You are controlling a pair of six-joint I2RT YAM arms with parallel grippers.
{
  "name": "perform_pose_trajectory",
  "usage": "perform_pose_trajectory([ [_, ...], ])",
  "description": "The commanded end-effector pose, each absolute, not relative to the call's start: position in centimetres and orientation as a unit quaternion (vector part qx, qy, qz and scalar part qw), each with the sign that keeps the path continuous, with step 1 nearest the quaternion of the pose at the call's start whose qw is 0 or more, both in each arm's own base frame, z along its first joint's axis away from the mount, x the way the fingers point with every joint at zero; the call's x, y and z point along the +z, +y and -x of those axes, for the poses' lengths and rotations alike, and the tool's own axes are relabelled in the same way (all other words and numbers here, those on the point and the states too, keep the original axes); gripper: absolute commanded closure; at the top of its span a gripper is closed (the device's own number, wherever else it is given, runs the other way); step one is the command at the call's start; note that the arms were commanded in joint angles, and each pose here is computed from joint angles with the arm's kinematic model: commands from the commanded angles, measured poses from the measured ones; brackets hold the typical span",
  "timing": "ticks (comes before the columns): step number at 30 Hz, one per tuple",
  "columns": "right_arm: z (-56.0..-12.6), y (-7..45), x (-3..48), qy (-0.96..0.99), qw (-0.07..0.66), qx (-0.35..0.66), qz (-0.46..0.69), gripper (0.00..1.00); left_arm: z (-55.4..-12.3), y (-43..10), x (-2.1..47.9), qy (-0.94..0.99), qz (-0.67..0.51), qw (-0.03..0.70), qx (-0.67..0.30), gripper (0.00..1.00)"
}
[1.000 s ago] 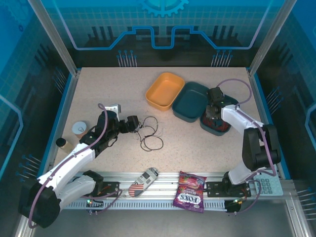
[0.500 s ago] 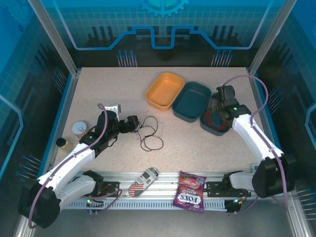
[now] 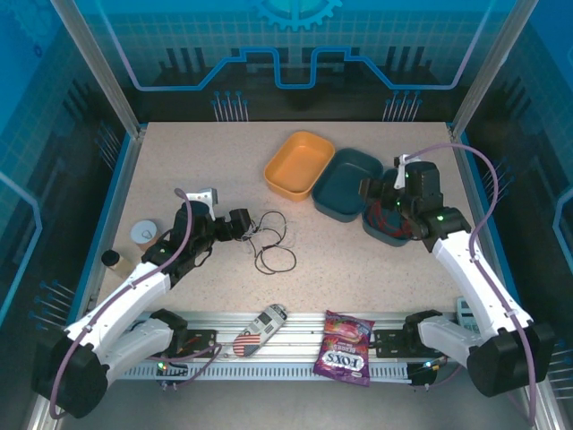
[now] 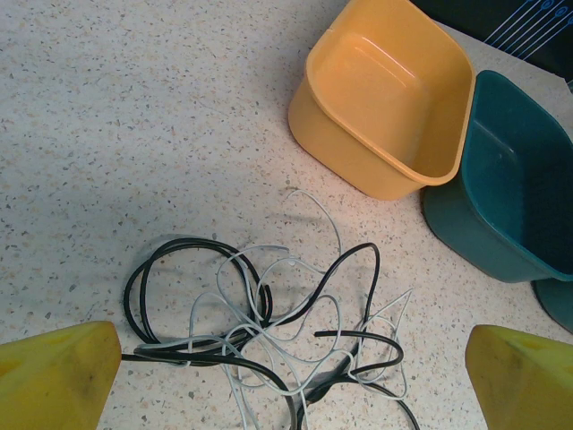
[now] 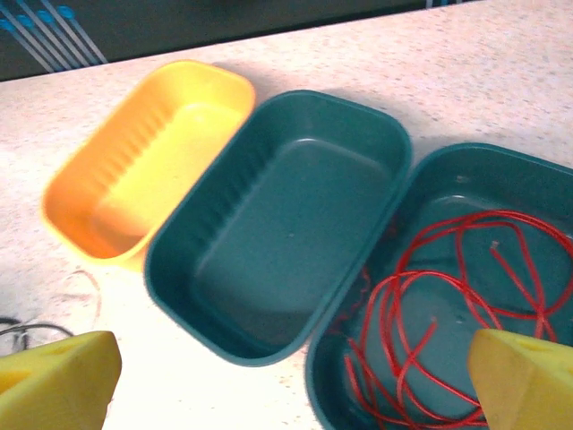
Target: Untangle the cables
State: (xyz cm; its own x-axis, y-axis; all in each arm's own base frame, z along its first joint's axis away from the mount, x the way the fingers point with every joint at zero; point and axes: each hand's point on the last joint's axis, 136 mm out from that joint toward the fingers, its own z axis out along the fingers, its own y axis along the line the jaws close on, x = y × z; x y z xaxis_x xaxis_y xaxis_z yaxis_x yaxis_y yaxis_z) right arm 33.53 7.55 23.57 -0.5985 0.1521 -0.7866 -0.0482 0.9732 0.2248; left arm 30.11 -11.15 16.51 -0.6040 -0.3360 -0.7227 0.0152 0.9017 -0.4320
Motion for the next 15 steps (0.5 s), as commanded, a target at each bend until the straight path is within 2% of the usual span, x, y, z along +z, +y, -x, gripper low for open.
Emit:
perform_pose_trajectory([
  [1,-33.0,10.2,24.5,0.878,0.457,0.139,0.008,0.0,-30.0,-10.6,16.2,0.87,0.113,0.435,-0.203,0.01],
  [12,-30.4,20.9,21.6,0.896,0.396,0.159,0.121,0.0,-30.3,-10.2,14.5,0.878,0.155,0.406,-0.201,0.01],
  [15,-29.7,24.2,20.3,0.902,0.37,0.164,0.148,0.04,-30.3,-9.8,13.8,0.882,0.174,0.392,-0.197,0.01],
])
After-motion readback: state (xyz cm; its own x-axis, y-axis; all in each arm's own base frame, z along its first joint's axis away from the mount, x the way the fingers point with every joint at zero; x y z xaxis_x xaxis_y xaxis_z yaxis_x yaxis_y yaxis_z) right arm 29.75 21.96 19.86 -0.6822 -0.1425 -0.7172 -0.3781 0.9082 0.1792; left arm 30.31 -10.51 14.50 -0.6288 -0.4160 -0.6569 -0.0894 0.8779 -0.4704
